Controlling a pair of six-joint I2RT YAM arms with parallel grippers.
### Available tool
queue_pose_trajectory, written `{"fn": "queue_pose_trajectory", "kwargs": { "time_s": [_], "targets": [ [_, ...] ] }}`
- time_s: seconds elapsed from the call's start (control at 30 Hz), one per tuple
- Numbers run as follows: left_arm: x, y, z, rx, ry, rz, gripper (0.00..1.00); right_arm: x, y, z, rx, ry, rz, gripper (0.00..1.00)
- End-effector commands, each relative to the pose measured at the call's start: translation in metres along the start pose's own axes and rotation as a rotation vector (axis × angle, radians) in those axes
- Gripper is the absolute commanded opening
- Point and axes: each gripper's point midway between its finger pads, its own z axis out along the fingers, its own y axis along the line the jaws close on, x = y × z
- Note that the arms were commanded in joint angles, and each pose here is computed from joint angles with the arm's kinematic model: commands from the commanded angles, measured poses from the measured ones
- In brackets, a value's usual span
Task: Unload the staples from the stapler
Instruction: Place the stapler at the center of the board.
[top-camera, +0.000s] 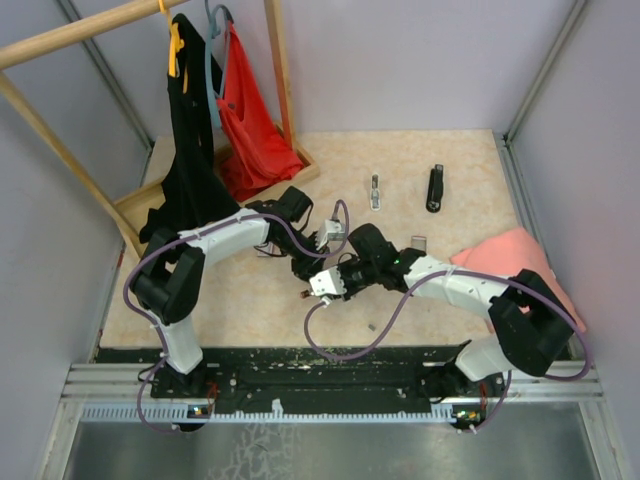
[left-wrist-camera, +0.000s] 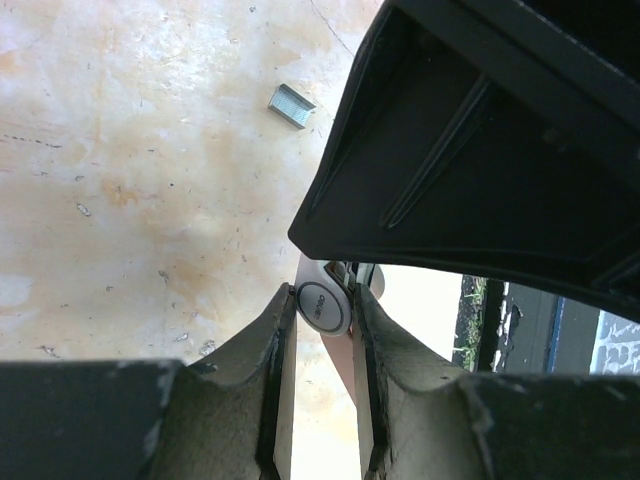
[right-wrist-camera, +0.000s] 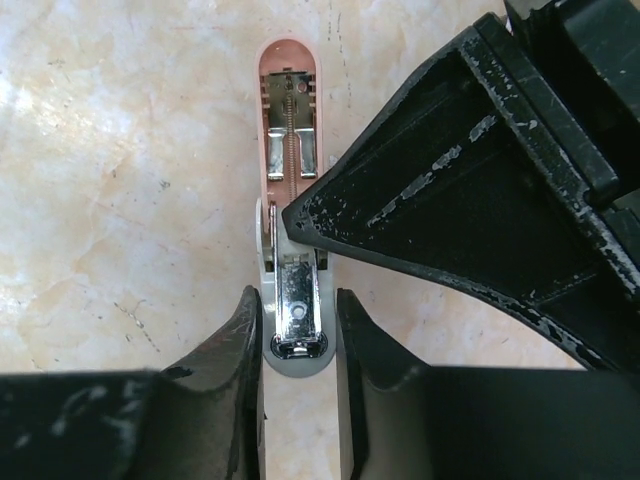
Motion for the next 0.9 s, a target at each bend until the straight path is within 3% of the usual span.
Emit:
{"fn": "queue_pose_trajectory", "kwargs": {
  "time_s": [0.0,0.1,0.43,0.63,0.87],
  "targets": [
    [-0.012,-0.004,0.0,0.024,-0.027,0.045,0.01,-0.018,-0.012,0.003,0.022,-0.04,-0.015,0.09],
    [-0.014,-0.004,-0.002,0.021,-0.027,0.048,0.08,-0.019,-0.012,0.002,0.025,-0.045,-0.015,0.05],
    [-0.034,0.012,-0.045,-0.101,-0.079,0.097,0.98,-0.024,-0.024,-0.005,0.085,-0.047,0.058,0.0],
    [-0.043,0.03,-0.104,-0.275,-0.167,0.082,0.98,-0.021,-0.038,-0.008,0.144,-0.051,0.169,0.0],
    [-0.026,0.058,-0.19,-0.619,-0.321,-0.003,0.99,0.0,-0.073,-0.018,0.301,-0.056,0.407,0.0]
  ]
}}
